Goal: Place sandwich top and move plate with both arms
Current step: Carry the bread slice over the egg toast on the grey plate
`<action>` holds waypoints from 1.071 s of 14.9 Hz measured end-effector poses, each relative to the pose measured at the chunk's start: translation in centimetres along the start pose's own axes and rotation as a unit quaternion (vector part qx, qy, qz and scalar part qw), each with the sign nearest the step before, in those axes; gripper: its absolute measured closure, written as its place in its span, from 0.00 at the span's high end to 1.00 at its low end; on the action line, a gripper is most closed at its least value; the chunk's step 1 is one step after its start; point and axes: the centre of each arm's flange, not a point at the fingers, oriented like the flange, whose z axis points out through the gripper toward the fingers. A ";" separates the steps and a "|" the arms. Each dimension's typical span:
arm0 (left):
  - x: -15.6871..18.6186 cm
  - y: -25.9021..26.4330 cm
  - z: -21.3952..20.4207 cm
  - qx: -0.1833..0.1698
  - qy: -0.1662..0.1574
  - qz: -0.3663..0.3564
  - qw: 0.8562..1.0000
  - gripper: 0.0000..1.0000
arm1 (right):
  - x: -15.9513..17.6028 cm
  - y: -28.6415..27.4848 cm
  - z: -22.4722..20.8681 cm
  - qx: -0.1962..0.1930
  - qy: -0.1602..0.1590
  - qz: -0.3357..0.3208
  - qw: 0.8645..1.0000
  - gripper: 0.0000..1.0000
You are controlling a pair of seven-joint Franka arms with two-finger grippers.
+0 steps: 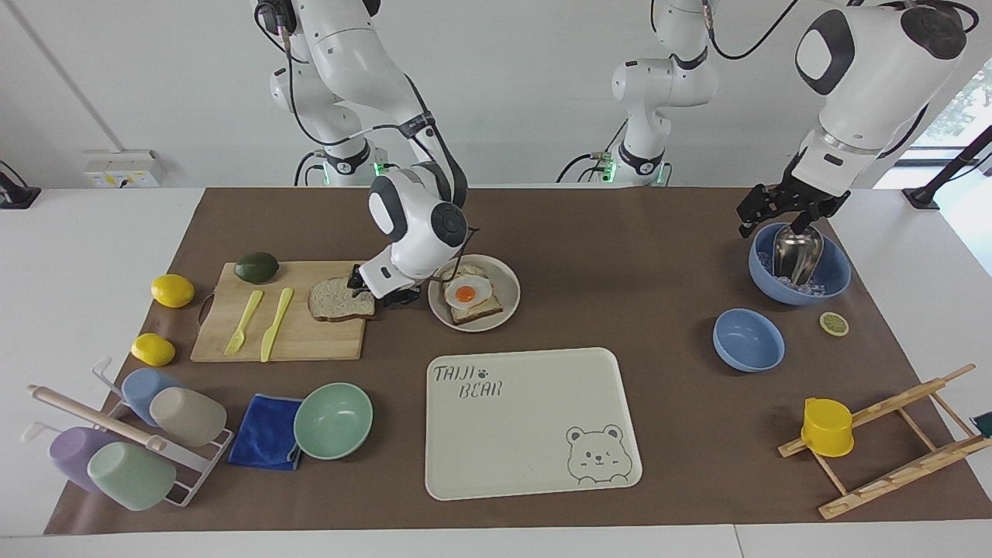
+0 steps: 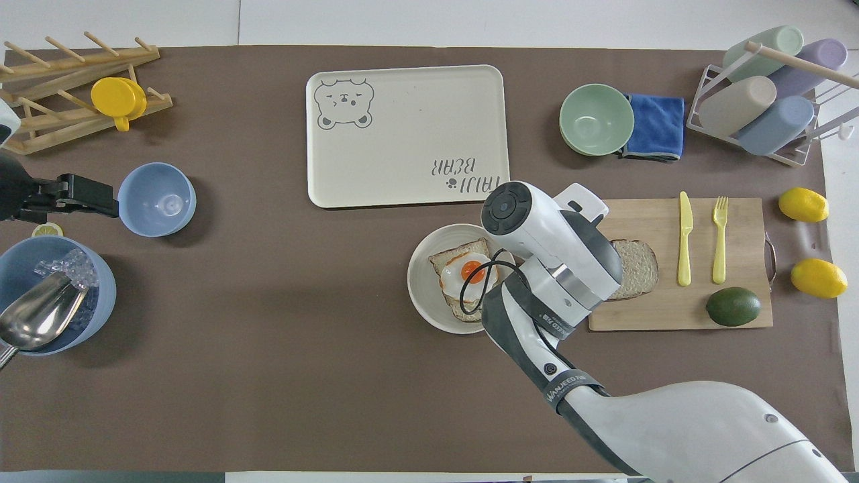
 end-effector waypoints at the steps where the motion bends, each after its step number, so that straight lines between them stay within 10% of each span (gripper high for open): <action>1: 0.0 0.0 0.0 0.000 0.000 0.000 1.000 1.00 | 0.0 0.0 0.2 0.000 -0.001 0.000 1.000 0.72; 16: 0.0 0.0 0.0 0.000 0.000 0.000 1.000 1.00 | -0.6 0.2 1.8 -0.002 -0.010 -0.003 1.000 0.62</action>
